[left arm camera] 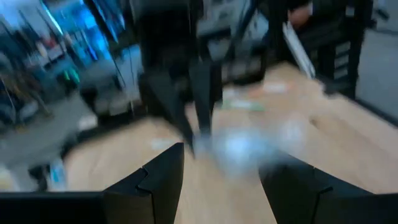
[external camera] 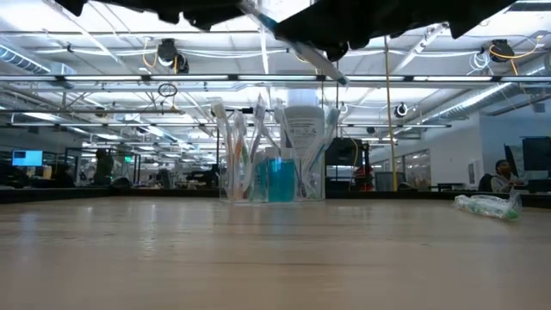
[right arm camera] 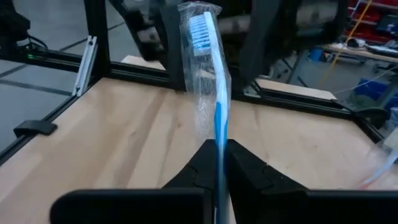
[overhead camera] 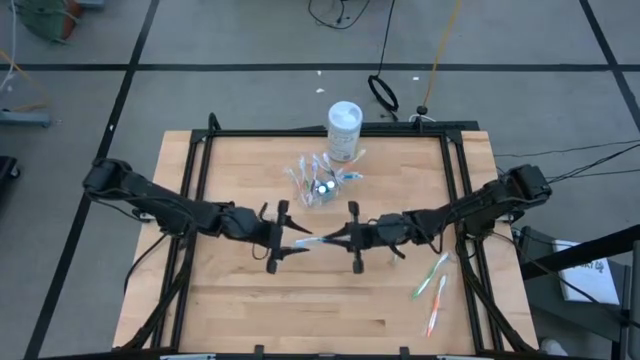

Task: Pick & Place toothbrushing station
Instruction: Put the blue toothbrush into the transparent organizer

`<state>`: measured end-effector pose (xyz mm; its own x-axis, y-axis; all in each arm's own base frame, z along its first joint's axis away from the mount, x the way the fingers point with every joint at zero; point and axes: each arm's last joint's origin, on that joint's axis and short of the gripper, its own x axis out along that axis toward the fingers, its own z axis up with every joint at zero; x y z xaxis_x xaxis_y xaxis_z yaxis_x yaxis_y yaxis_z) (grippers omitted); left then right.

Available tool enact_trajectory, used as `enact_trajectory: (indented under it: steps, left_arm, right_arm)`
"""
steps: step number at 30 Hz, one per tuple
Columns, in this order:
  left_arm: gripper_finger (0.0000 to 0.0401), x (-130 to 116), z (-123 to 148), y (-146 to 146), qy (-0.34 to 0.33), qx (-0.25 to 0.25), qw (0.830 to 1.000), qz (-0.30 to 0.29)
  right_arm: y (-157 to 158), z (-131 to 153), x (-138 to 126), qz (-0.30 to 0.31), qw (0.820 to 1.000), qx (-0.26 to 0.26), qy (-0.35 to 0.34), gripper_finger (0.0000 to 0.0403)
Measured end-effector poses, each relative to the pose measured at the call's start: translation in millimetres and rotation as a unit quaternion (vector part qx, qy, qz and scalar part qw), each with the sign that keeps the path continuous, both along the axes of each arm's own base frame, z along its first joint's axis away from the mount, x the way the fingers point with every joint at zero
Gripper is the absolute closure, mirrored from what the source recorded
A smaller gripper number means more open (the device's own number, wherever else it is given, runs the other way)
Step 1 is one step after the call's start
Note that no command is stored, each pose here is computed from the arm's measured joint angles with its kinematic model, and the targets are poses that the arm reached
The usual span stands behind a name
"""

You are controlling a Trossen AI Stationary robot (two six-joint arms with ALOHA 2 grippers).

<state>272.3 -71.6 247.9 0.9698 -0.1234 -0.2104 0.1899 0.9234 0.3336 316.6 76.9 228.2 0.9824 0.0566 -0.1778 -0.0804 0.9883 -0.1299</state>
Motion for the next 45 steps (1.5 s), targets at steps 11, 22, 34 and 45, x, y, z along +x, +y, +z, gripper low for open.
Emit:
enact_trajectory:
  steps: [11,22,34,45]
  left_arm:
    - [0.0210,12,-6,0,-0.032,0.020,0.999,-0.002]
    - [0.0323,15,-8,9,-0.027,0.010,0.998,0.051]
    - [0.0387,13,-16,11,0.014,0.023,0.997,0.078]
    - [0.0372,3,11,31,0.187,0.016,0.952,0.244]
  right_arm:
    - [-12,0,3,-0.015,1.000,0.016,0.001,0.0387]
    - [-12,-1,3,-0.018,1.000,0.016,0.004,0.0365]
    - [-16,-10,0,-0.078,0.995,0.026,0.052,0.0319]
    - [-17,-23,-4,-0.082,0.990,0.014,0.117,0.0253]
